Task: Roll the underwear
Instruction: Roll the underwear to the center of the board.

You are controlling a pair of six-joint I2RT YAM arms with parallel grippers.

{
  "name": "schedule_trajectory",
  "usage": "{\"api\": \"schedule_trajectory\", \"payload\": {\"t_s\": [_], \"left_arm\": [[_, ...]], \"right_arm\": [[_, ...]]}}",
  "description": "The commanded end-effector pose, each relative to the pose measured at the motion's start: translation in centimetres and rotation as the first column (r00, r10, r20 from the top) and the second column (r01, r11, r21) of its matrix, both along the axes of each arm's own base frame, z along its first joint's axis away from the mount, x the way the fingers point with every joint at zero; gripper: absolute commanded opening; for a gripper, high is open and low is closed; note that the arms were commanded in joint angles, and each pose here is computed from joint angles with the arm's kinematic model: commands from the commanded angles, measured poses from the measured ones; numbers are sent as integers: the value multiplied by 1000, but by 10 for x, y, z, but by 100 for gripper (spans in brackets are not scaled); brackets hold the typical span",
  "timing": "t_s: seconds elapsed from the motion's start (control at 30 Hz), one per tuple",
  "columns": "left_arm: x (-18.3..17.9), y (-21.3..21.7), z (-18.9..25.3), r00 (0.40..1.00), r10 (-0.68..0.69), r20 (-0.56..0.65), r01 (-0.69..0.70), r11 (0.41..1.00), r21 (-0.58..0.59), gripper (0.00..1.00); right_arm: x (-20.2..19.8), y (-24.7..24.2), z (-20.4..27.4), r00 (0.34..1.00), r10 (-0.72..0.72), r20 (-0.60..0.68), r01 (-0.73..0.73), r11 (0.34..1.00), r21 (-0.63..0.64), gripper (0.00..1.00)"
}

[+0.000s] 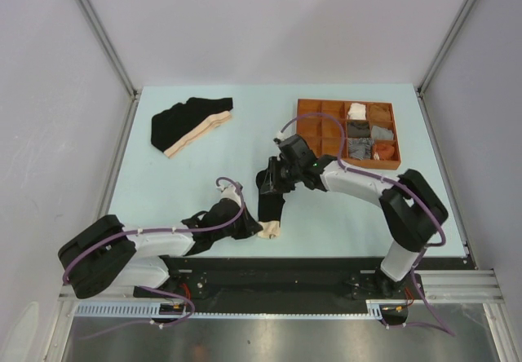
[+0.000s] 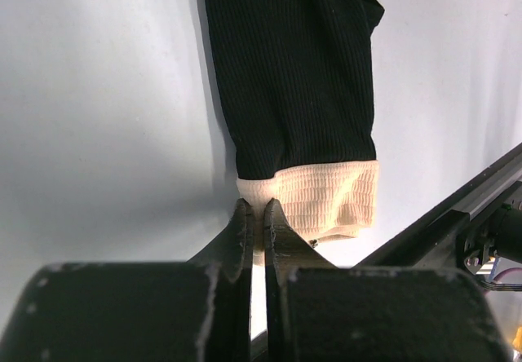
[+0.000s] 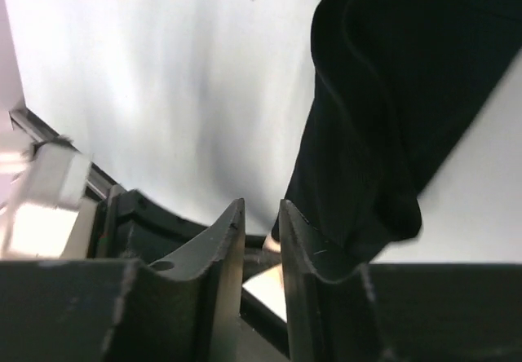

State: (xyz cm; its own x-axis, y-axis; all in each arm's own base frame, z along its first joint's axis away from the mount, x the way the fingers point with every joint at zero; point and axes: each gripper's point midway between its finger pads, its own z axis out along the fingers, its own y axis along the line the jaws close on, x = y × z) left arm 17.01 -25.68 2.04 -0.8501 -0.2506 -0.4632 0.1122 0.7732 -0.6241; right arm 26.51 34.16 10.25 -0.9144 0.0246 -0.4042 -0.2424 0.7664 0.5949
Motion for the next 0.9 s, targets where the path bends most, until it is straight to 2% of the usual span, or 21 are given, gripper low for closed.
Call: {"api": "schedule_trajectory", "payload": {"t_s": [0.0,0.17,0.47,0.53,0.6,0.67,0.7,0.73,0.83,0.87], "left_arm": [[-3,8,-9,1000,-5,-17,6,998,64,0],[-5,11,-11,1000,2,-23,0,997,73,0],[-5,18,-9,999,26,-23,-24,996,82,0],[-6,18,-7,999,27,-18,-25,997,74,0],[-1,18,1,1000,23,4,-23,996,82,0],[5,18,10,1000,25,14,-26,997,78,0],[8,15,20,1000,14,24,-15,999,51,0],[10,15,25,1000,9,21,-10,999,32,0],[15,22,33,999,-6,-33,5,1000,-31,0],[18,26,35,998,-10,-61,6,998,-55,0]], "right_arm": [[9,24,-12,997,71,3,-71,996,48,25],[25,1,-42,1000,-13,15,14,996,-85,23],[48,-38,-81,994,-108,5,107,968,-226,20],[50,-40,-80,996,-86,14,87,971,-224,24],[49,-30,-59,998,-30,48,38,986,-165,25],[50,-25,-38,995,28,99,-16,992,-123,32],[51,-24,-11,986,45,158,-32,996,-87,34],[51,-23,2,978,70,199,-54,995,-84,41],[43,-31,42,922,174,347,-138,982,-126,55],[42,-38,43,893,226,389,-160,968,-195,57]]}}
